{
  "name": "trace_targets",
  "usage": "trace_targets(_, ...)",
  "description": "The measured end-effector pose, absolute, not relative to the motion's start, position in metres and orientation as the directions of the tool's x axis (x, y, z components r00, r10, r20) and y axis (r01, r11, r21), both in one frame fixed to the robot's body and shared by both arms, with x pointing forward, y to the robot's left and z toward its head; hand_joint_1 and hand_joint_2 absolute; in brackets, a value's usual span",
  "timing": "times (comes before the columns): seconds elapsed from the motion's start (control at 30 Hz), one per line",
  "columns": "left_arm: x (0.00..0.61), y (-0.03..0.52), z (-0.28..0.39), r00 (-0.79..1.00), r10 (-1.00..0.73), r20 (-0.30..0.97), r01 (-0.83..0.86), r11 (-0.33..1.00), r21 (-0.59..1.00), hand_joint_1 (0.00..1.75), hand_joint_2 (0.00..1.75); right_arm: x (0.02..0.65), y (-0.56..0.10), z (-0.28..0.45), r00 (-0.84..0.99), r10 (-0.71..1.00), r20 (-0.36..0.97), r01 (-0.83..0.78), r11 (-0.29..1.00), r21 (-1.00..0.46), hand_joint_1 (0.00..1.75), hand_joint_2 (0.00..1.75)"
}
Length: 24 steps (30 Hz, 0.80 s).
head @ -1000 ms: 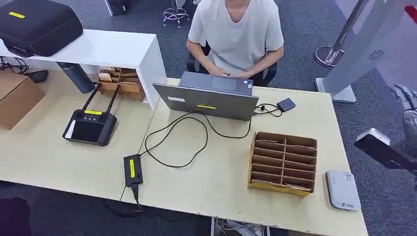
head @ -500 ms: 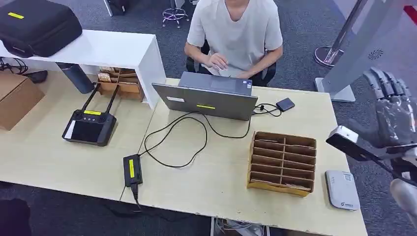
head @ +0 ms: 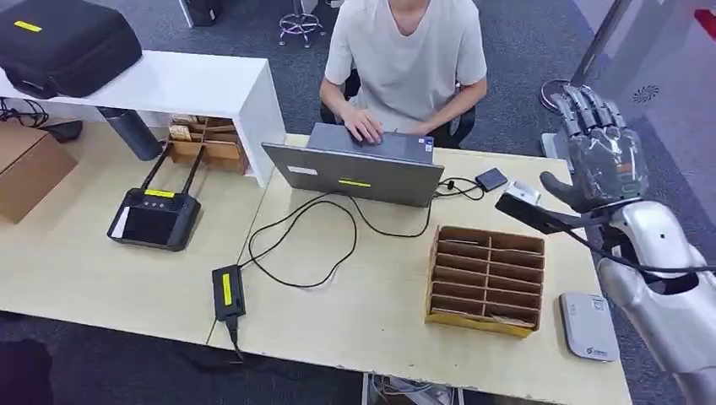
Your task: Pass the card to the sensor for recognition and then transmit it.
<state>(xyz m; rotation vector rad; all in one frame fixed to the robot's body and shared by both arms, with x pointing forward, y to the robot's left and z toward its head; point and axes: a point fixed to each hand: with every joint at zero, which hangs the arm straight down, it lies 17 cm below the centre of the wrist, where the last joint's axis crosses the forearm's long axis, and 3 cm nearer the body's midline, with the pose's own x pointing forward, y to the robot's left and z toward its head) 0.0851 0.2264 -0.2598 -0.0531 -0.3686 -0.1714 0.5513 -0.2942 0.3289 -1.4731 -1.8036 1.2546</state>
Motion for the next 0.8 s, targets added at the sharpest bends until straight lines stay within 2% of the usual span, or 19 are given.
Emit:
trace_targets(0.1, 0.090, 0.222, -0.258, 0.916, -0.151, 0.373, 0.185, 0.981, -0.058, 0.00, 0.00, 0.564, -0.281, 0.326, -0.302, 0.935, -0.184, 0.475, -0.019, -0.880, 0.00, 1.75)
trace_targets(0.13, 0.090, 0.221, -0.258, 0.916, -0.146, 0.374, 0.186, 0.980, -0.072, 0.00, 1.75, 0.568, -0.276, 0.325, -0.303, 0.935, -0.187, 0.471, -0.023, -0.882, 0.00, 1.75)
trace_targets(0.8, 0.086, 0.212, -0.261, 0.924, -0.152, 0.350, 0.207, 0.970, -0.125, 0.00, 1.75, 0.601, -0.215, 0.332, -0.326, 0.920, -0.216, 0.459, -0.045, -0.887, 0.00, 1.75)
